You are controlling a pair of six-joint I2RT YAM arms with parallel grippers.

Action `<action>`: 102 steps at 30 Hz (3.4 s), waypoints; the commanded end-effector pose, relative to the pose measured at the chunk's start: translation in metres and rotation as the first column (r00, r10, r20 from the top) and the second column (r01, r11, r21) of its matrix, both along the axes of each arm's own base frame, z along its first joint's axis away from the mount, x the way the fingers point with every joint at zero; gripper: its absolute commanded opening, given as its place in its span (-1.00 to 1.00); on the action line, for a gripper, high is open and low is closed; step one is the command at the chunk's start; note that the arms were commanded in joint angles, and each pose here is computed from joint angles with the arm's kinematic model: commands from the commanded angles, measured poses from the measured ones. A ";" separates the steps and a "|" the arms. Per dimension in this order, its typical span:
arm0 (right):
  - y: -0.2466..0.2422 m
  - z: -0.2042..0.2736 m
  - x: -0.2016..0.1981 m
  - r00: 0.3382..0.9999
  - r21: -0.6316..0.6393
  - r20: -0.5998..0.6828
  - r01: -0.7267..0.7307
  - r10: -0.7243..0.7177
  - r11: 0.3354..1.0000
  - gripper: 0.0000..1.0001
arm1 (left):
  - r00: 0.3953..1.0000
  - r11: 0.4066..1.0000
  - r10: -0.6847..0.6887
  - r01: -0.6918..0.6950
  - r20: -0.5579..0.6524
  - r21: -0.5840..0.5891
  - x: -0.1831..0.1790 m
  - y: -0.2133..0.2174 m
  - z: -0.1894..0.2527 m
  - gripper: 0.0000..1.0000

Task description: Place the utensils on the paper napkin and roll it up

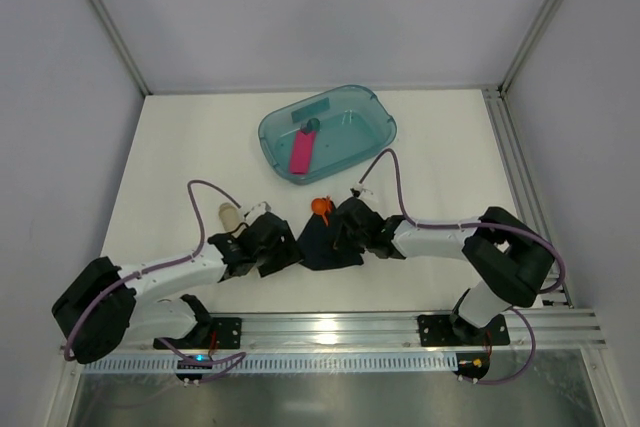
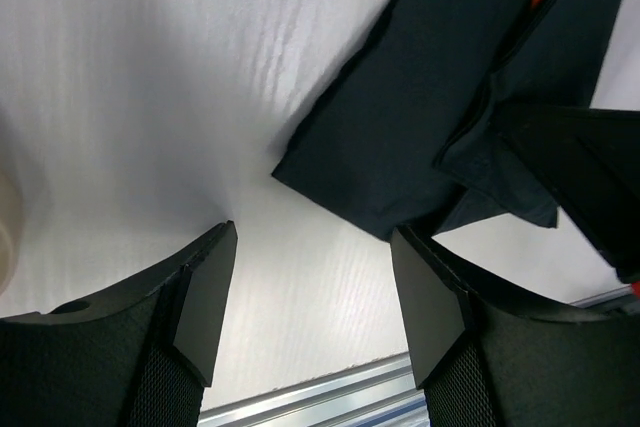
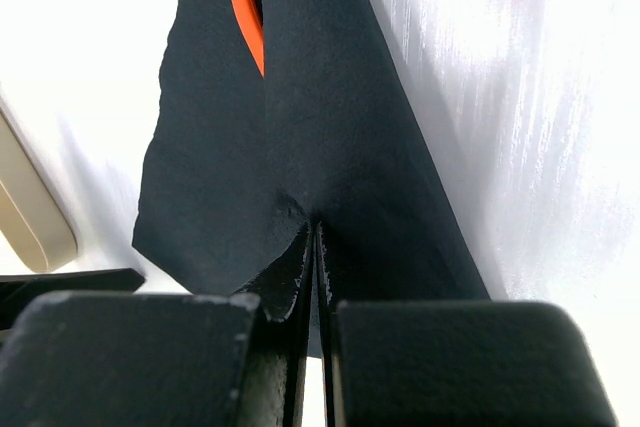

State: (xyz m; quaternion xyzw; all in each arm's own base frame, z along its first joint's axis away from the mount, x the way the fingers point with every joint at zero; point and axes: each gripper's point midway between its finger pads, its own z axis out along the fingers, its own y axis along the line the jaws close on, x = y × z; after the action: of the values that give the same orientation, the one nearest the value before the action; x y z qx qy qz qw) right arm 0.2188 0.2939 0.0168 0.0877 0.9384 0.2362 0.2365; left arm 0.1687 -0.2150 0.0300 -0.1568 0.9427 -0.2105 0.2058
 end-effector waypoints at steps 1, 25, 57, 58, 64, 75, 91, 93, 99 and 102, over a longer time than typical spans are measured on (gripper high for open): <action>-0.005 -0.007 0.004 0.999 -0.034 -0.004 0.033 -0.033 0.999 -0.92 | 0.999 0.998 0.043 -0.043 -0.003 -0.038 0.005 -0.007 -0.011 0.36; -0.006 -0.010 -0.001 0.999 -0.020 -0.001 0.032 -0.032 0.999 -0.92 | 0.963 0.945 0.051 0.039 0.265 -0.323 0.035 -0.047 0.044 0.14; 0.005 -0.001 -0.002 0.999 0.052 0.048 0.005 -0.008 0.999 -0.92 | 0.924 0.964 0.009 0.094 0.383 -0.249 0.070 -0.070 0.090 -0.99; 0.006 -0.002 -0.003 0.999 0.050 0.046 0.002 -0.004 0.999 -0.92 | 0.925 0.963 0.002 0.100 0.381 -0.250 0.070 -0.073 0.090 -0.99; 0.009 -0.001 -0.005 0.998 0.059 0.059 -0.024 0.020 0.998 -0.92 | 0.926 0.956 -0.050 0.153 0.374 -0.251 0.074 -0.091 0.086 -1.00; 0.017 0.002 -0.005 0.993 0.099 0.093 -0.075 0.066 0.992 -0.92 | 0.899 0.891 -0.206 0.336 0.387 -0.306 0.061 -0.125 0.083 -0.99; 0.020 0.040 0.000 0.960 0.077 0.213 -0.199 0.179 0.977 -0.82 | 0.915 0.916 -0.226 0.317 0.335 -0.246 0.059 -0.117 0.054 -1.00; 0.018 0.046 0.001 0.957 0.076 0.230 -0.199 0.177 0.977 -0.78 | 0.915 0.917 -0.227 0.316 0.333 -0.242 0.060 -0.117 0.052 -0.99; 0.006 0.061 0.004 0.943 0.055 0.266 -0.221 0.199 0.974 -0.67 | 0.918 0.918 -0.233 0.316 0.320 -0.239 0.059 -0.117 0.047 -0.99; -0.004 0.066 0.008 0.940 0.030 0.273 -0.219 0.203 0.975 -0.58 | 0.919 0.919 -0.233 0.315 0.316 -0.237 0.059 -0.117 0.046 -0.99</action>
State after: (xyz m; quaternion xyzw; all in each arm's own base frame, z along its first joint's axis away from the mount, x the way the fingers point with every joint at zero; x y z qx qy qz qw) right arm 0.2156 0.2785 0.0454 -0.0167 0.9177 0.2620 0.2981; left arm 0.2216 -0.3272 0.0709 -0.0272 0.8824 -0.3865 0.2669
